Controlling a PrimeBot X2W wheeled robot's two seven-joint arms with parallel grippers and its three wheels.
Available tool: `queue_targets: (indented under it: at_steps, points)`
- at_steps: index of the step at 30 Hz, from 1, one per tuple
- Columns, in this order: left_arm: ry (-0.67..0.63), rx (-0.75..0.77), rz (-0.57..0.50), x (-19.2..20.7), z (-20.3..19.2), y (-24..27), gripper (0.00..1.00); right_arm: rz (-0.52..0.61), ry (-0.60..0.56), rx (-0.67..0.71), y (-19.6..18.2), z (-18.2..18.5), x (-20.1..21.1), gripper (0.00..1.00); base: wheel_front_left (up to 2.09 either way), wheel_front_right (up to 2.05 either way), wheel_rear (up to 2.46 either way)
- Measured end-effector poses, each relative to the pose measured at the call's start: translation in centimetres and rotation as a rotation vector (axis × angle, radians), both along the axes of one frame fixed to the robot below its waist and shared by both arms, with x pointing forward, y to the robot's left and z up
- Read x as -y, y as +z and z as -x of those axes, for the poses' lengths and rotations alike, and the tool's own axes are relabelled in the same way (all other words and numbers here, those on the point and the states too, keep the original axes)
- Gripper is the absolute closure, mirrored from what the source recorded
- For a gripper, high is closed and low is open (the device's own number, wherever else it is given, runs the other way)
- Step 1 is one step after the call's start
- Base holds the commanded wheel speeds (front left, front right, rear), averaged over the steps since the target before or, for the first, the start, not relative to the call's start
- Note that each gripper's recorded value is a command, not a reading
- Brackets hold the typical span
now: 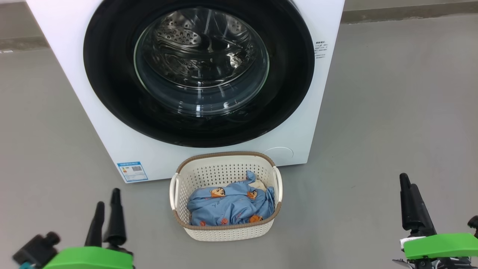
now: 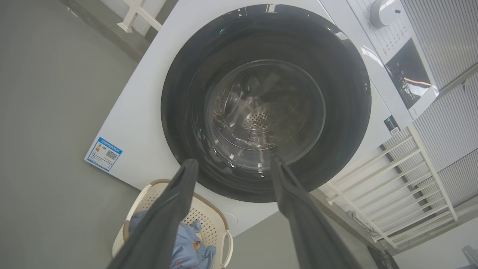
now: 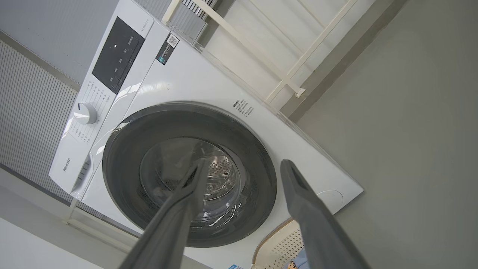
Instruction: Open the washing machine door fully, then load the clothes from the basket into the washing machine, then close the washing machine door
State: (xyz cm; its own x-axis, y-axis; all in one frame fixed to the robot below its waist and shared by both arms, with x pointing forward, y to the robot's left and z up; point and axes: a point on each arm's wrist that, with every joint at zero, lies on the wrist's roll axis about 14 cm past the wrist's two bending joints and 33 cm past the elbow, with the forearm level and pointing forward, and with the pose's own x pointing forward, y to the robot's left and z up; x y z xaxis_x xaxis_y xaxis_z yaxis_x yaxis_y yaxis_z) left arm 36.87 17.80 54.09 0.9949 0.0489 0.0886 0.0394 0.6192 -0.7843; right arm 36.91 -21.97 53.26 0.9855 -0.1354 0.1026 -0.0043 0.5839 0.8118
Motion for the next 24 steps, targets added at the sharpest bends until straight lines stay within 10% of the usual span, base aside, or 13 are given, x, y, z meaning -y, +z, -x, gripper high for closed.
queue_targets:
  at_steps: [24]
  points:
    - [0.039,-0.041,-0.594,3.0,0.5,-0.7,0.00,0.487,0.011,0.020,1.5,-0.5,-1.7,0.00,0.00,0.00,0.00]
